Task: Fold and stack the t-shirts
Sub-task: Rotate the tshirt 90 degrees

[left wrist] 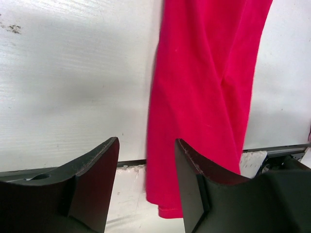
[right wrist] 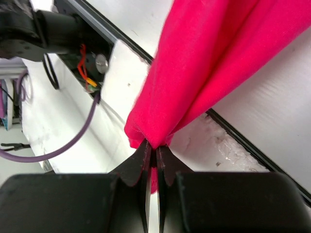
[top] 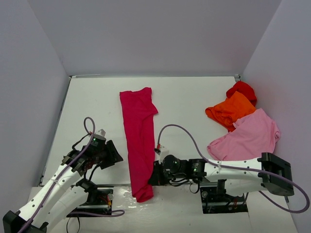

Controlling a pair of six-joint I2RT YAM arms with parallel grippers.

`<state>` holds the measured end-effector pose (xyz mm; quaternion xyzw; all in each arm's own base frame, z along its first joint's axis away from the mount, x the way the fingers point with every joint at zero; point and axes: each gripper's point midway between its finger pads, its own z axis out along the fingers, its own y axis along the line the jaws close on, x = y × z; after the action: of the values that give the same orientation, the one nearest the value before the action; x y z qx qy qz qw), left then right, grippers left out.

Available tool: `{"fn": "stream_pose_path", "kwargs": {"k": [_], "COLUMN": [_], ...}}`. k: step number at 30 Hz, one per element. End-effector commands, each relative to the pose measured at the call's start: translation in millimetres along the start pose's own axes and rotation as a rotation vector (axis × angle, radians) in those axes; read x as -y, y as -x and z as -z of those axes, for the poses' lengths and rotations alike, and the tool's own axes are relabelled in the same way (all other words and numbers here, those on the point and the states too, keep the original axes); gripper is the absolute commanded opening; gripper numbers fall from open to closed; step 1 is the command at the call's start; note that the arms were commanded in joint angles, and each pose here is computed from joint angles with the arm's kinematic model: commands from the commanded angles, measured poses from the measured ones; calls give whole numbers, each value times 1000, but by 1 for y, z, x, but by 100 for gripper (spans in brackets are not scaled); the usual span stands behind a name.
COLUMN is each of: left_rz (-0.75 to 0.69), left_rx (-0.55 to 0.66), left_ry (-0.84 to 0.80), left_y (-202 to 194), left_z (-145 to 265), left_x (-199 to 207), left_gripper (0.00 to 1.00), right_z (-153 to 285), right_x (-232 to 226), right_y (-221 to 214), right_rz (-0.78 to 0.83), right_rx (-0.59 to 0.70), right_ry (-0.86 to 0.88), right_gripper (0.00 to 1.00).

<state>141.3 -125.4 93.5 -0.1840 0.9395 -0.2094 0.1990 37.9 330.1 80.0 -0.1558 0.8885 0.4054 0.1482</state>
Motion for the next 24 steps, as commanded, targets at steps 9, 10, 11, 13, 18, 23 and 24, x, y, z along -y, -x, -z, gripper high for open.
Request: {"fn": "stream_pose_path", "kwargs": {"k": [9, 10, 11, 13, 18, 23, 24], "left_rz": [23, 21, 19, 18, 92, 224, 246], "left_rx": [15, 14, 13, 1, -169, -175, -172], "left_ry": [-46, -47, -49, -63, -127, -206, -234], "left_y": [2, 2, 1, -1, -38, -59, -60], "left_z": [4, 5, 6, 8, 4, 5, 8], "left_x": [8, 8, 8, 10, 13, 3, 6], "left_gripper": [46, 46, 46, 46, 51, 55, 56], "right_z": [-17, -21, -25, -32, -34, -15, -10], "right_x": [-26, -28, -30, -28, -7, 22, 27], "right_y": [66, 67, 69, 65, 44, 20, 14], "right_rz": [124, 133, 140, 141, 82, -21, -50], "right_rx": [152, 141, 130, 103, 47, 34, 30], "right_ry": [-54, -52, -49, -55, -89, -127, -132], "right_gripper": [0, 0, 0, 0, 0, 0, 0]}}
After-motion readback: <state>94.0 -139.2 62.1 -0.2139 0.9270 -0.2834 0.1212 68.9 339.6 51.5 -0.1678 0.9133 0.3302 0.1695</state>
